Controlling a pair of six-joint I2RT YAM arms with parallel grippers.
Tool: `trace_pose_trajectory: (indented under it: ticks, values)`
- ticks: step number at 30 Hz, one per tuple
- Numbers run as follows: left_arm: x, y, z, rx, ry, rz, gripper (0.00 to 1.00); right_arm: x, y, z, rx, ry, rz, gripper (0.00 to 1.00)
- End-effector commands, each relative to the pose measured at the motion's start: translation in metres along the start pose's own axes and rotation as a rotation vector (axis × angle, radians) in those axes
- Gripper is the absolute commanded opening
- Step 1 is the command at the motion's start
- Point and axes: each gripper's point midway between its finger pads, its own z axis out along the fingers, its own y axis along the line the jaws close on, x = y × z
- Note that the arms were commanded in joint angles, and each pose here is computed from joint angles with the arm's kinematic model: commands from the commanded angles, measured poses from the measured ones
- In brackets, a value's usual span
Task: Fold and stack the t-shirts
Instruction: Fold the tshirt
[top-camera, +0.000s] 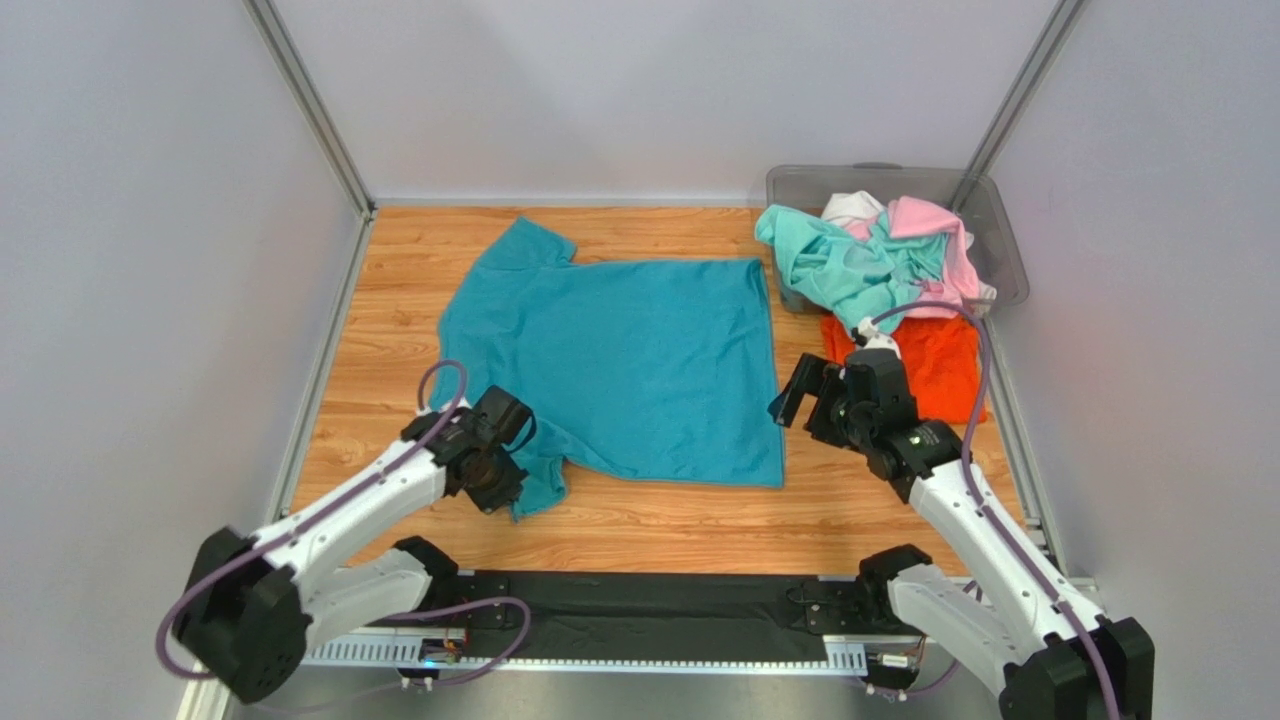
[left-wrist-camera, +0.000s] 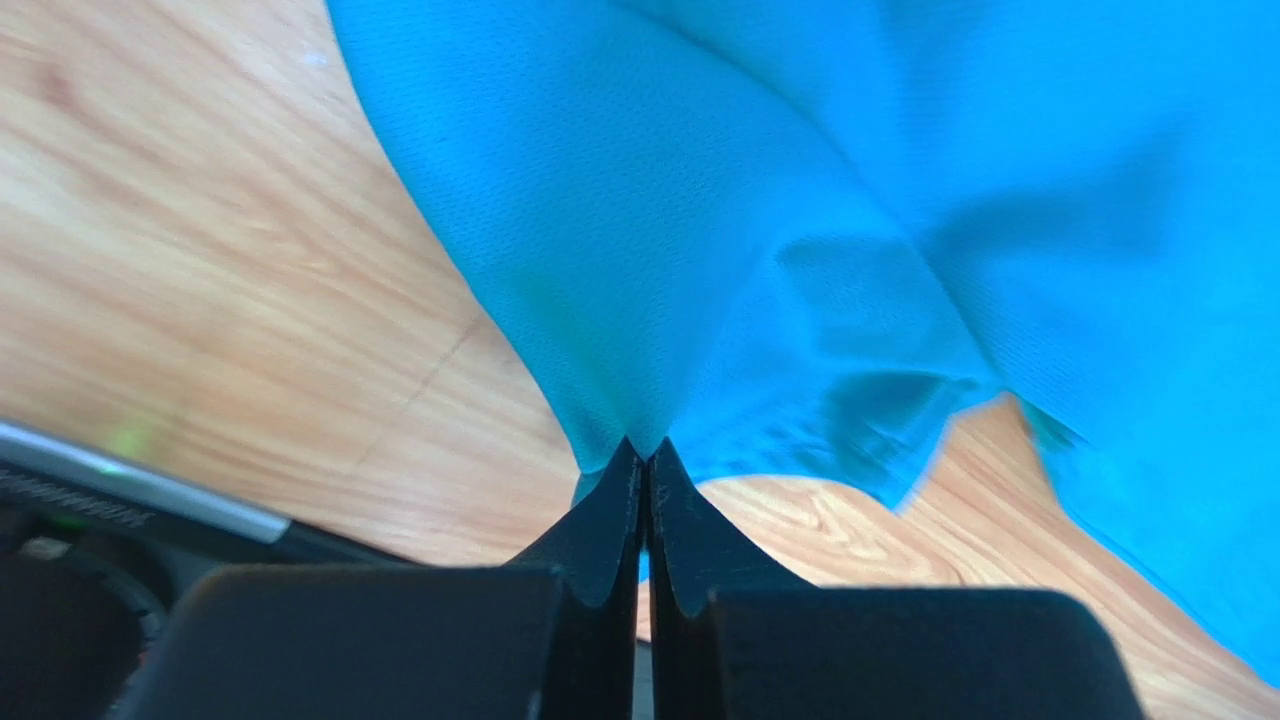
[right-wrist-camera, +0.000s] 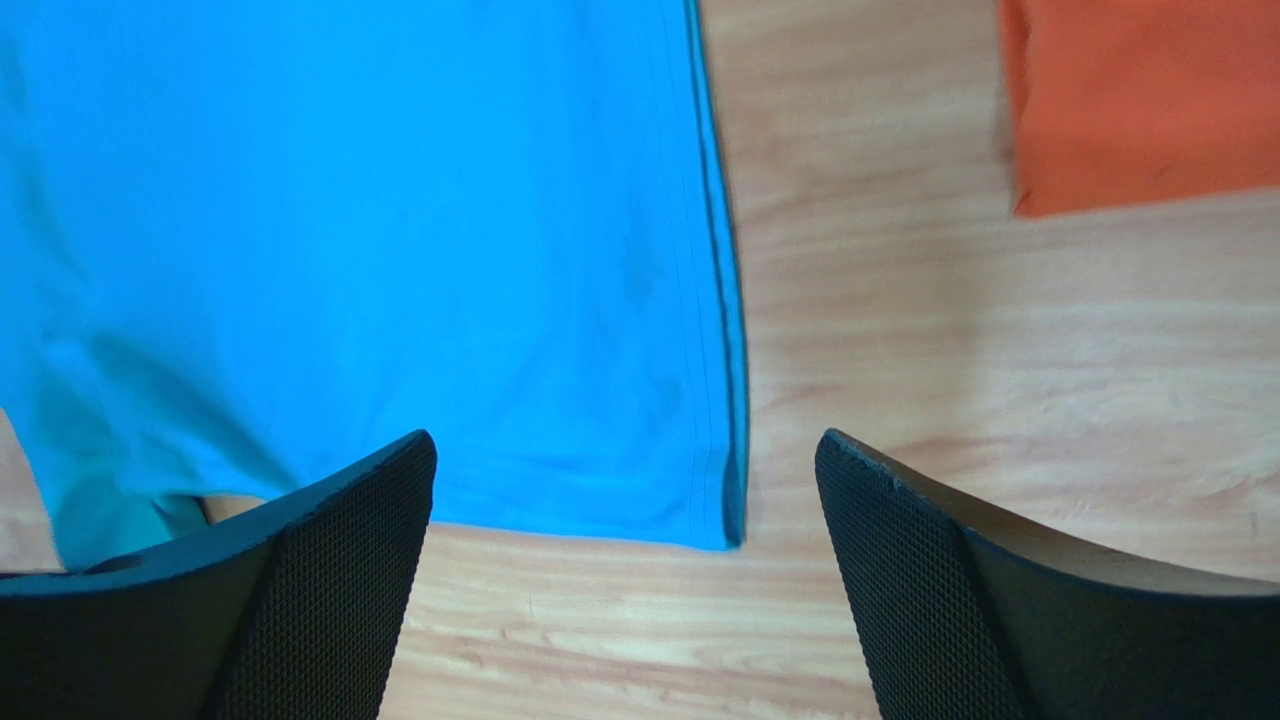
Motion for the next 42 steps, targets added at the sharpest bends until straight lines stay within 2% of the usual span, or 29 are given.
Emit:
trace_pose_trajectory:
  ticks: [1, 3, 8, 12, 15, 17, 25, 28, 31, 32, 34, 36, 42]
  values:
    - [-0.018, 0.028, -0.027, -0.030, -0.114, 0.009, 0.00, 0.036, -0.004, -0.008, -0.007, 0.118, -0.014, 0.97]
    - [-0.026, 0.035, -0.038, 0.000, -0.167, -0.004, 0.00, 0.048, -0.004, -0.011, -0.006, 0.146, -0.022, 0.96]
    - [-0.018, 0.048, -0.036, 0.041, -0.158, -0.015, 0.00, 0.078, -0.012, -0.011, 0.024, 0.212, -0.021, 0.95]
    - [-0.016, 0.051, -0.034, 0.060, -0.165, -0.016, 0.00, 0.102, -0.015, -0.005, 0.058, 0.264, -0.038, 0.89]
    - [-0.018, 0.054, -0.034, 0.048, -0.177, -0.004, 0.00, 0.107, -0.024, 0.003, 0.128, 0.257, -0.072, 0.86]
    - [-0.019, 0.053, -0.033, 0.051, -0.179, 0.003, 0.00, 0.107, -0.030, 0.009, 0.168, 0.252, -0.089, 0.80]
    - [-0.021, 0.054, -0.034, 0.076, -0.199, 0.006, 0.00, 0.110, -0.033, 0.032, 0.207, 0.261, -0.107, 0.66]
    - [-0.021, 0.053, -0.035, 0.105, -0.210, -0.002, 0.01, 0.115, -0.032, 0.035, 0.198, 0.277, -0.101, 0.54]
    - [-0.021, 0.052, -0.037, 0.131, -0.215, -0.007, 0.01, 0.120, -0.030, 0.033, 0.177, 0.291, -0.095, 0.33]
    - [-0.020, 0.052, -0.037, 0.139, -0.212, -0.010, 0.01, 0.123, -0.032, 0.032, 0.176, 0.297, -0.095, 0.23]
    - [-0.019, 0.052, -0.038, 0.154, -0.209, -0.014, 0.01, 0.124, -0.030, 0.029, 0.153, 0.287, -0.089, 0.15]
    - [-0.017, 0.051, -0.041, 0.174, -0.199, -0.018, 0.00, 0.126, -0.031, 0.024, 0.147, 0.296, -0.082, 0.00]
    - [-0.012, 0.047, -0.057, 0.279, -0.183, -0.029, 0.00, 0.125, -0.029, -0.010, 0.129, 0.303, -0.080, 0.00]
